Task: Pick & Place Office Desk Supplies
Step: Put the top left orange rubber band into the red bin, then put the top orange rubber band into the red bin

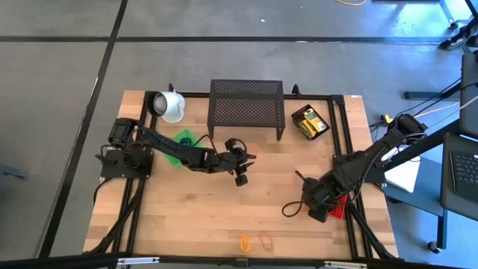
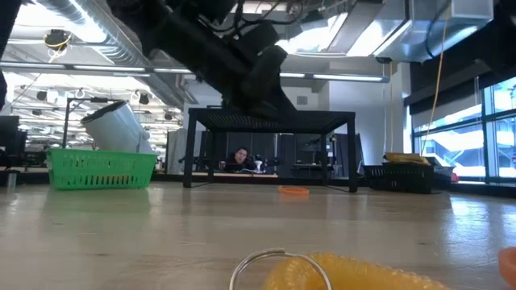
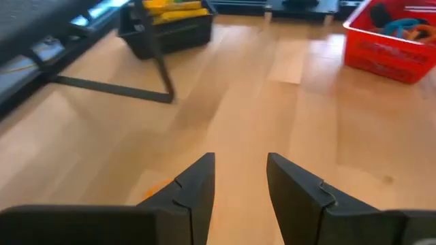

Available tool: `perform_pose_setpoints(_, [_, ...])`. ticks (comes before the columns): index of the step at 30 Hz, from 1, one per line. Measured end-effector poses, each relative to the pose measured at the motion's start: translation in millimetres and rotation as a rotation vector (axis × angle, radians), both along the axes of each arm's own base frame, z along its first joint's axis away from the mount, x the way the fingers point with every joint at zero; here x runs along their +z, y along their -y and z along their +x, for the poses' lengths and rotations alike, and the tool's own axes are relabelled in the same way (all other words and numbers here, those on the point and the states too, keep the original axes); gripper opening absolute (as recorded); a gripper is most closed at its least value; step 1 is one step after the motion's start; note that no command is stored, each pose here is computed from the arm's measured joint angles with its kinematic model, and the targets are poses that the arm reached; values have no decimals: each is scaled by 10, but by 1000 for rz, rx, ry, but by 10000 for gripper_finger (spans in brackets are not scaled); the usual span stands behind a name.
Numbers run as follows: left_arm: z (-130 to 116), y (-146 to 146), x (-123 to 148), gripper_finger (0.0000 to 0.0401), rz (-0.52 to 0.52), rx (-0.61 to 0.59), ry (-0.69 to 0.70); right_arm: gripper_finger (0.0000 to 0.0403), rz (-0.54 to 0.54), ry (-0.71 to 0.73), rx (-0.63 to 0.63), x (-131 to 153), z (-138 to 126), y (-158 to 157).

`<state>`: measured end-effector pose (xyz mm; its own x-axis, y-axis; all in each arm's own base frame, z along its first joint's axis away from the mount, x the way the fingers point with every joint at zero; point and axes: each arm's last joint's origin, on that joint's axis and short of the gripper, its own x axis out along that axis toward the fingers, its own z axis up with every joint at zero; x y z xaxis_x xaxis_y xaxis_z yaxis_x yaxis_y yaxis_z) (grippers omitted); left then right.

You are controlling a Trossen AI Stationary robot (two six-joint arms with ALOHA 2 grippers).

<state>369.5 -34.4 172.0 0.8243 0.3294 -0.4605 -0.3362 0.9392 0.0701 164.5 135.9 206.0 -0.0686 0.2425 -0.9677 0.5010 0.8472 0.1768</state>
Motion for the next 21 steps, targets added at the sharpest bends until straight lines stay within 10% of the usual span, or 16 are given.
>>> perform_pose_setpoints(8, [39, 9, -190, 144, 2, -24, -47, 22, -32, -84, -46, -178, -112, 47])
perform_pose_setpoints(21, [40, -174, -231, 151, -51, -115, -110, 169, -41, -75, -45, -180, -110, 49])
